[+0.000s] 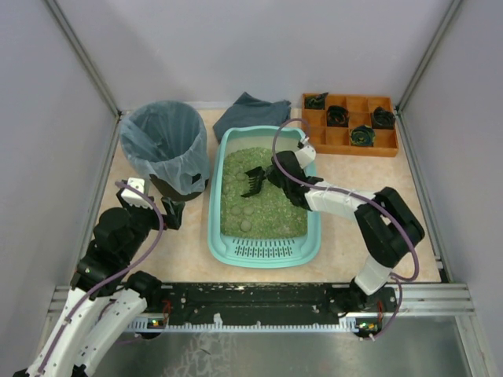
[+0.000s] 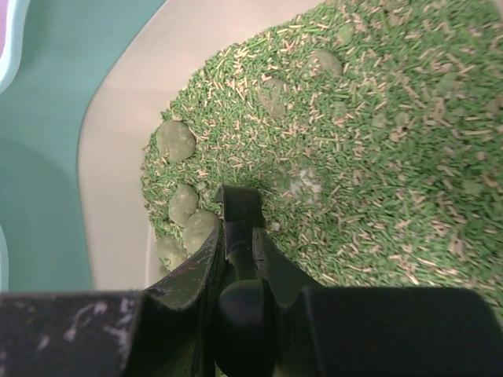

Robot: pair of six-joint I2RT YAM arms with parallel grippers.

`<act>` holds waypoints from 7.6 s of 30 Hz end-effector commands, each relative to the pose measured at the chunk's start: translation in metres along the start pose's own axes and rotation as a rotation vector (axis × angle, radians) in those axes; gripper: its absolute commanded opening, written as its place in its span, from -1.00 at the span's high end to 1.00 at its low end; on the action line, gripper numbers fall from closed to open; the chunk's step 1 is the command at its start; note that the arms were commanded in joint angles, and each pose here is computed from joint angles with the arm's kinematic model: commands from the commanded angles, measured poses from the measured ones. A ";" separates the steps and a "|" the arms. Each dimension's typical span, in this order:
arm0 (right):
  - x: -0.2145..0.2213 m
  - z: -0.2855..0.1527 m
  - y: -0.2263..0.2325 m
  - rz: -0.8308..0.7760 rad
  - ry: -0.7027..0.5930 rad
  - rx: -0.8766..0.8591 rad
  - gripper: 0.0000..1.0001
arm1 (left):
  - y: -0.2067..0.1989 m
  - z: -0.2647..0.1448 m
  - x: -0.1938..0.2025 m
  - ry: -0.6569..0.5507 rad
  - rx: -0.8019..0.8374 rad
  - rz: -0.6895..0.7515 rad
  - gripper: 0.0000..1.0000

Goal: Clean the litter box

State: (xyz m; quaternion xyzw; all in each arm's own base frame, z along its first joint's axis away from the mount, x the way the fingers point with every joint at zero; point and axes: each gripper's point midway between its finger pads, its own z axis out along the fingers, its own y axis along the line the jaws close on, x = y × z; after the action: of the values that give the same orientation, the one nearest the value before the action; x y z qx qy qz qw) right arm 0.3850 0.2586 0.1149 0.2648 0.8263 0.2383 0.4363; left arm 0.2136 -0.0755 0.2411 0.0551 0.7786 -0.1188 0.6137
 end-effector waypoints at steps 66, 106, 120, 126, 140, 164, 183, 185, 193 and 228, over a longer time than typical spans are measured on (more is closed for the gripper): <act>-0.106 -0.155 0.014 0.415 -0.062 -0.577 1.00 | 0.000 0.004 -0.003 -0.003 -0.006 -0.001 -1.00; -0.122 -0.145 -0.006 0.460 -0.077 -0.591 1.00 | 0.002 0.005 -0.002 0.004 -0.017 -0.002 -1.00; -0.112 -0.130 0.001 0.412 -0.074 -0.519 1.00 | 0.001 0.005 -0.002 0.003 -0.013 -0.002 -1.00; -0.114 -0.129 0.011 0.428 -0.053 -0.536 1.00 | 0.001 0.004 -0.003 -0.002 -0.012 -0.002 -1.00; -0.138 -0.148 0.063 0.440 -0.067 -0.534 1.00 | 0.000 0.004 -0.003 -0.005 -0.003 0.000 -1.00; -0.138 -0.137 0.261 0.229 -0.098 -0.648 1.00 | -0.005 0.005 -0.003 -0.001 0.023 0.007 -1.00; -0.077 -0.115 0.363 -0.491 -0.263 -0.720 1.00 | -0.006 0.003 -0.004 -0.011 0.034 0.010 -1.00; -0.070 -0.121 0.372 -0.621 -0.325 -0.729 1.00 | -0.006 0.003 -0.004 -0.011 0.032 0.010 -1.00; -0.060 -0.136 0.383 -0.786 -0.444 -0.709 1.00 | -0.006 0.005 -0.003 -0.004 0.032 0.011 -1.00; -0.171 -0.201 0.076 -0.098 -0.409 -0.289 1.00 | -0.006 0.000 -0.007 -0.030 0.038 0.008 -1.00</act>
State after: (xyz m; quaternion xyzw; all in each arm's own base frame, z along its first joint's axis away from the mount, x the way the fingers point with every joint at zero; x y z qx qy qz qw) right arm 0.3195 0.1984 0.4065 0.1521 0.6708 0.3081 0.6572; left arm 0.2129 -0.0804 0.2424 0.0651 0.7763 -0.1293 0.6135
